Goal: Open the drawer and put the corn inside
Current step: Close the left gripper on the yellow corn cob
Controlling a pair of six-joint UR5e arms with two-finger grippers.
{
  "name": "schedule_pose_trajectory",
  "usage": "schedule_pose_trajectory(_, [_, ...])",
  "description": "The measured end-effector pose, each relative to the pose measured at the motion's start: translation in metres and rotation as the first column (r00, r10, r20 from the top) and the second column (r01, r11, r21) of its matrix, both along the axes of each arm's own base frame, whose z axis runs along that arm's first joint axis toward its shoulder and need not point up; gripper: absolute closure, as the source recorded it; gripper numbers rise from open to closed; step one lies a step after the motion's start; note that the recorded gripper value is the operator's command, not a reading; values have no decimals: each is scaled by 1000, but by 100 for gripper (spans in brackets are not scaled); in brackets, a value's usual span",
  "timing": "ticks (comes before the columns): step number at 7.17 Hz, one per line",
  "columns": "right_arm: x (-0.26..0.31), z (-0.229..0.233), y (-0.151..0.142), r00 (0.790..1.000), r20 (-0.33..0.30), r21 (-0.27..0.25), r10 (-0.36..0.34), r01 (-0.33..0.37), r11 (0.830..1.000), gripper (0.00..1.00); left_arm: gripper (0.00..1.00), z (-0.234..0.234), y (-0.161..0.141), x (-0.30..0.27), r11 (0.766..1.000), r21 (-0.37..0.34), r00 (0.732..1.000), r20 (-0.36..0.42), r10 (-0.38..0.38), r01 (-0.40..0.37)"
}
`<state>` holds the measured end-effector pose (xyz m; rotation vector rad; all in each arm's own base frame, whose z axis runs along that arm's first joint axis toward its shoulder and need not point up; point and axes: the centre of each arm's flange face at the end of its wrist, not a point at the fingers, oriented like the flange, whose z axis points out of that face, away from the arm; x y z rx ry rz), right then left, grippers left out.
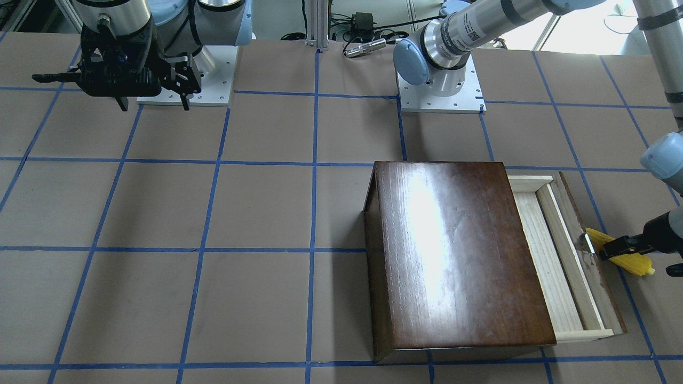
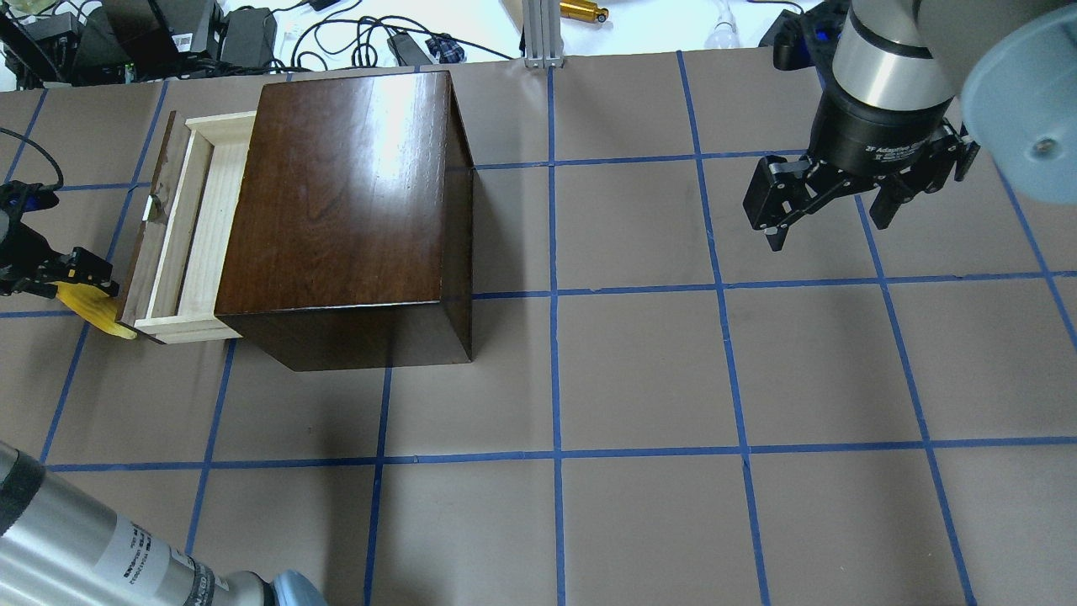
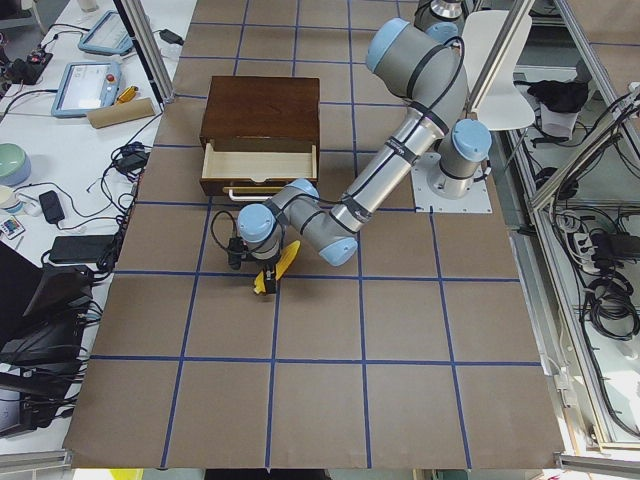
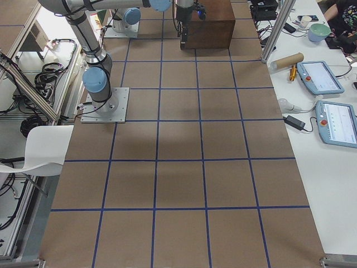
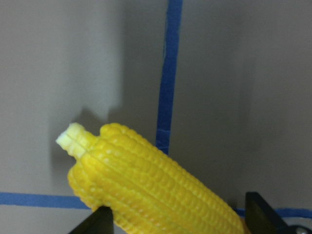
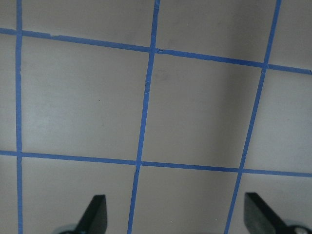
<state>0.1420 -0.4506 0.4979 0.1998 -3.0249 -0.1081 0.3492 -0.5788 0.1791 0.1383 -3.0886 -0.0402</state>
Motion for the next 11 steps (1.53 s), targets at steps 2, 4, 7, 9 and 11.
schedule_pose_trajectory(2, [0,0,0,1000,0,0,0,0,1000,0,0,-8,1,0,1000,5,1000,-4,-4,4])
schedule_pose_trajectory(4, [0,0,0,1000,1,0,0,0,1000,0,0,-16,3,-1,1000,10,1000,-9,-4,4])
schedule_pose_trajectory(7, [0,0,0,1000,0,0,0,0,1000,0,32,-17,4,0,1000,6,1000,-6,-10,10])
schedule_pose_trajectory(9, [0,0,0,1000,0,1,0,0,1000,0,100,-16,3,1,1000,-5,1000,3,-27,27])
schedule_pose_trajectory(11, [0,0,0,1000,1,0,0,0,1000,0,100,-15,3,2,999,-8,999,5,-37,38])
